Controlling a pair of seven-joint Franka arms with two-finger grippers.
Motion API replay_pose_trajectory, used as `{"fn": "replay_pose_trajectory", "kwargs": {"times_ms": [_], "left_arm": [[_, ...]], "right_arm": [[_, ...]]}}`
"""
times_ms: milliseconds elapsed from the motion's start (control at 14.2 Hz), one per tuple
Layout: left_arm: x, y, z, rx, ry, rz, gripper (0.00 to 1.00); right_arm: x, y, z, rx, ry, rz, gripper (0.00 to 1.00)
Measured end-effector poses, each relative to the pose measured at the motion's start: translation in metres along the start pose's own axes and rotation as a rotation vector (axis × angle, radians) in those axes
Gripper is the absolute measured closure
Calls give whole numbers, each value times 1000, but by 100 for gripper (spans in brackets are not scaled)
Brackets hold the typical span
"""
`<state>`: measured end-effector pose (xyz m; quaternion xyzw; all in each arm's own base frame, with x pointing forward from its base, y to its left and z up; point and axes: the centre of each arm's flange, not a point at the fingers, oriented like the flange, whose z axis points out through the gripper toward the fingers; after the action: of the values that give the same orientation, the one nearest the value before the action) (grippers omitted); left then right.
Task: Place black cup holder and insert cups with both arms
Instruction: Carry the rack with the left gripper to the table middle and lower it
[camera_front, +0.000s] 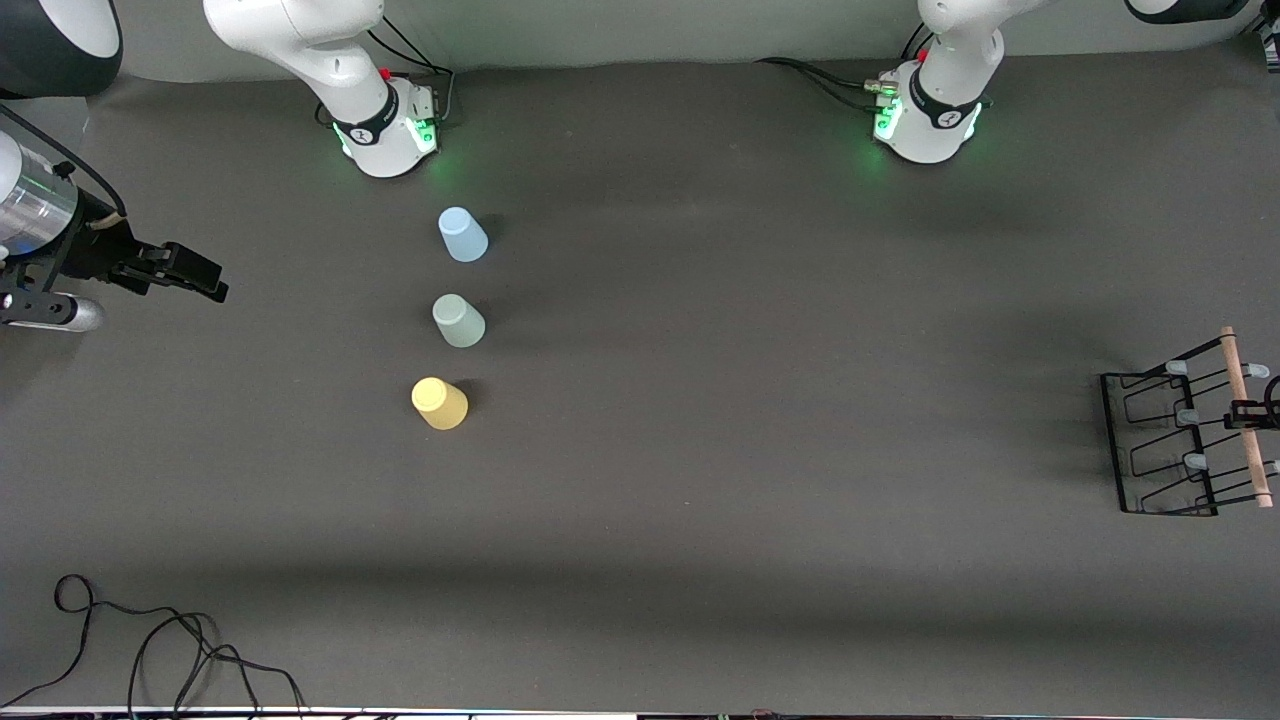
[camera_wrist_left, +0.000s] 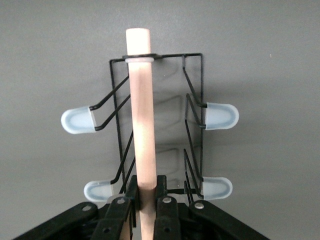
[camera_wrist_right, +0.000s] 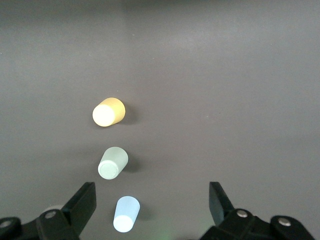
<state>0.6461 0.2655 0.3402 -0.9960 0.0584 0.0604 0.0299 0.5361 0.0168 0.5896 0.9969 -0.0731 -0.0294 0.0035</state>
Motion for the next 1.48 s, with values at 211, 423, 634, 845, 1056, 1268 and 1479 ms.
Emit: {"fn": "replay_pose_trajectory", "kwargs": {"times_ms": [211, 423, 634, 845, 1056, 1268, 1479], "left_arm": [[7, 11, -36, 6, 25, 16, 84], [15, 60, -88, -10, 41, 10, 84], [18, 142, -117, -24, -33, 0, 84], [22, 230, -138, -6, -39, -15, 84], [25, 316, -139, -4, -42, -66, 84], [22, 410, -134, -42, -42, -98, 84], [11, 517, -124, -60, -15, -140, 84]], "right_arm": [[0, 0, 0, 0, 0, 0, 0], [0, 0, 0, 0, 0, 0, 0], [0, 0, 0, 0, 0, 0, 0], [0, 0, 0, 0, -1, 0, 0], [0, 0, 0, 0, -1, 1, 0], [0, 0, 0, 0, -1, 1, 0], [0, 1, 0, 0, -1, 1, 0]]}}
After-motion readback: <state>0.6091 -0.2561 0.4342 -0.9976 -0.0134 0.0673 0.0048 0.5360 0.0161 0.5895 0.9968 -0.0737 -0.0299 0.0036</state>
